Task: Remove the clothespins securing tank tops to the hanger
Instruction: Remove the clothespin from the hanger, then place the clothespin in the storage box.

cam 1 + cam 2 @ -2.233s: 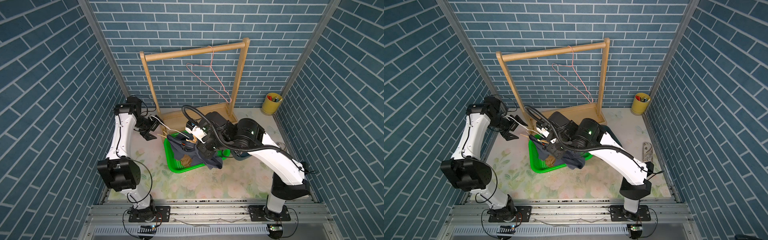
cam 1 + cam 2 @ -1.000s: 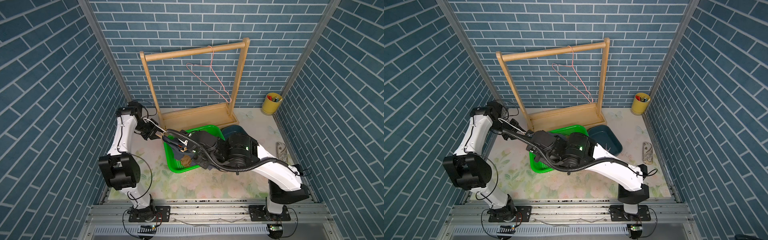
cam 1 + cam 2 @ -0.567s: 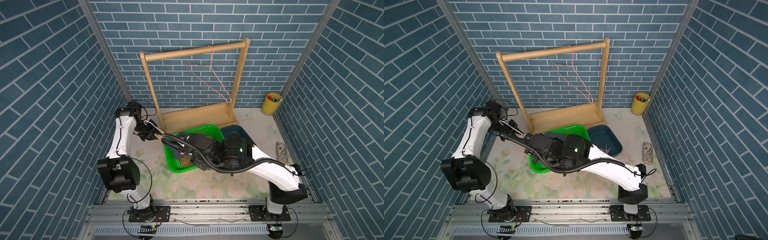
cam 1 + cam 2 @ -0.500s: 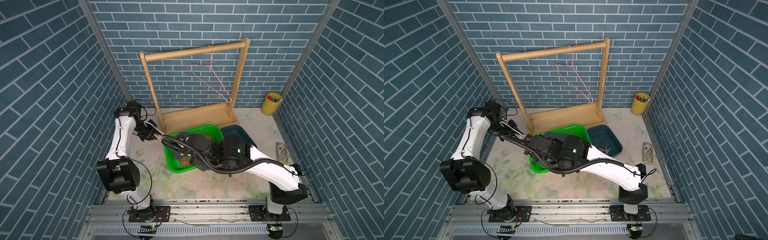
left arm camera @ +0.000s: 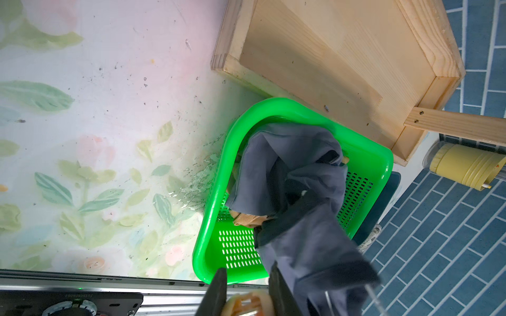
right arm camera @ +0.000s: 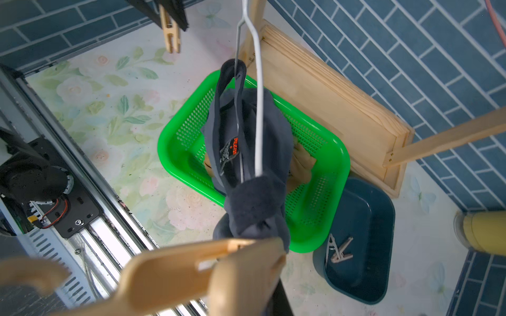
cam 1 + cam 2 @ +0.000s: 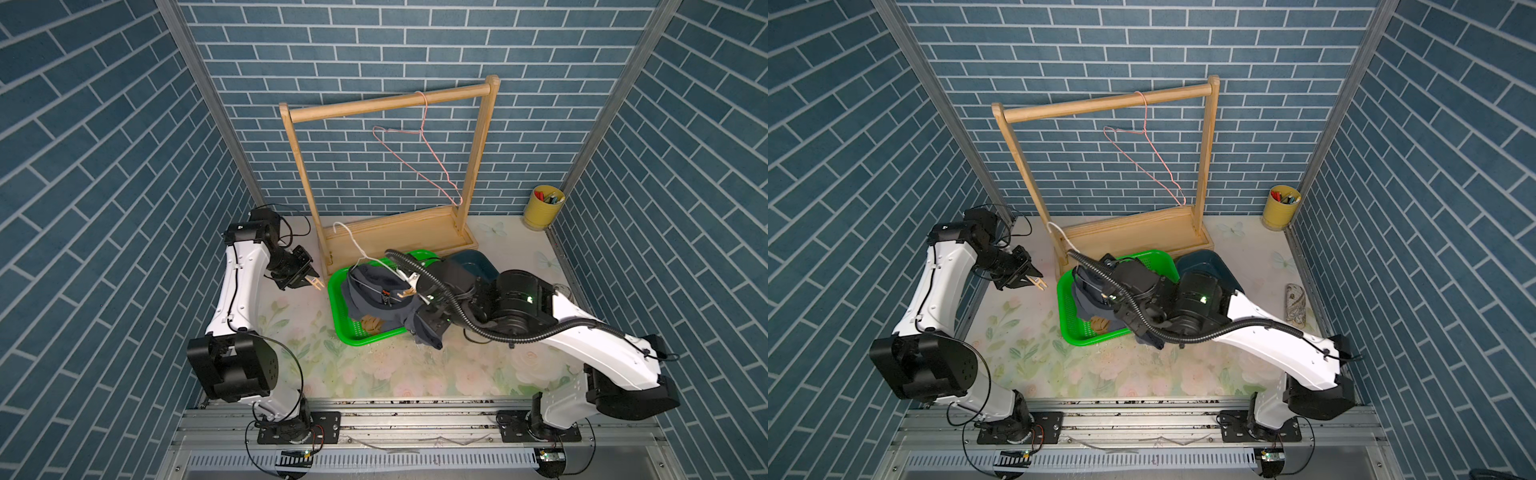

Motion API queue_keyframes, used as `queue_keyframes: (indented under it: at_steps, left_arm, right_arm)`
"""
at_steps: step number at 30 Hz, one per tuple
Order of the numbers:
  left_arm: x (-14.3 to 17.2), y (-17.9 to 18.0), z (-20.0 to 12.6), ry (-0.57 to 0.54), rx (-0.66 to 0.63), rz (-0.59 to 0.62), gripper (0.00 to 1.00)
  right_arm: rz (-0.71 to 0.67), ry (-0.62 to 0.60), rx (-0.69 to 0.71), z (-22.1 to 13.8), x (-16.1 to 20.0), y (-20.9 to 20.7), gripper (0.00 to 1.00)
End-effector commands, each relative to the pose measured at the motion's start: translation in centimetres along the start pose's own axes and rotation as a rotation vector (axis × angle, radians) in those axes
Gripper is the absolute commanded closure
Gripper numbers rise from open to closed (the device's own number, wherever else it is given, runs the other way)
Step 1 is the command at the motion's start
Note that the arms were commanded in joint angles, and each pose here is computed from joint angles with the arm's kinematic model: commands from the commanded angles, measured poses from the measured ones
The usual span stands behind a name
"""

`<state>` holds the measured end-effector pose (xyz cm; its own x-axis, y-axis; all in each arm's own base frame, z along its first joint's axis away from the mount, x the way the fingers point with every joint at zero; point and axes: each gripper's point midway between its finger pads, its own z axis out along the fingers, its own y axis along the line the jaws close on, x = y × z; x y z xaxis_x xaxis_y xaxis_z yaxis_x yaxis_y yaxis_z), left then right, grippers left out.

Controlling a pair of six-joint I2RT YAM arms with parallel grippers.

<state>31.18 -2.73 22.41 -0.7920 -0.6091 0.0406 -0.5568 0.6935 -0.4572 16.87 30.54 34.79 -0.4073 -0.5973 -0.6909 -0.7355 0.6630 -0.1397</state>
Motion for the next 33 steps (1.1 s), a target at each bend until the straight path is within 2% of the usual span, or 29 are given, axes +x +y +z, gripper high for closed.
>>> queue_keyframes:
  at_steps: [1, 7, 11, 15, 20, 24, 29, 33]
  left_arm:
    - [1.7, 0.0, -0.8, 0.010, 0.029, -0.014, 0.77]
    - [5.5, -1.7, -1.4, 0.030, 0.097, -0.009, 0.77]
    - [8.8, -4.6, -0.8, 0.053, 0.127, 0.062, 0.77]
    - [11.1, -7.9, -0.6, 0.045, 0.171, 0.123, 0.77]
    - [12.1, -11.5, -1.3, 0.006, 0.219, 0.180, 0.77]
    - [11.8, -14.2, -1.4, -0.041, 0.268, 0.191, 0.77]
    - [12.1, -17.3, -0.8, -0.084, 0.305, 0.258, 0.77]
    - [12.7, -18.1, -0.9, -0.106, 0.311, 0.317, 0.77]
  right_arm:
    - [0.238, -0.005, -0.144, 1.3, 0.8, -0.7, 1.00]
    - [0.382, 0.082, -0.281, 5.7, 3.4, -0.1, 1.00]
    - [0.441, 0.099, -0.382, 8.3, 3.5, 0.7, 1.00]
    - [0.517, 0.106, -0.430, 10.9, 3.6, -0.4, 1.00]
    - [0.669, 0.188, -0.551, 14.6, 5.5, 0.1, 1.00]
    - [0.740, 0.241, -0.644, 17.1, 6.3, 1.7, 1.00]
    - [0.728, 0.299, -0.644, 18.0, 5.4, 1.2, 1.00]
    - [0.719, 0.329, -0.656, 17.9, 4.1, 0.6, 1.00]
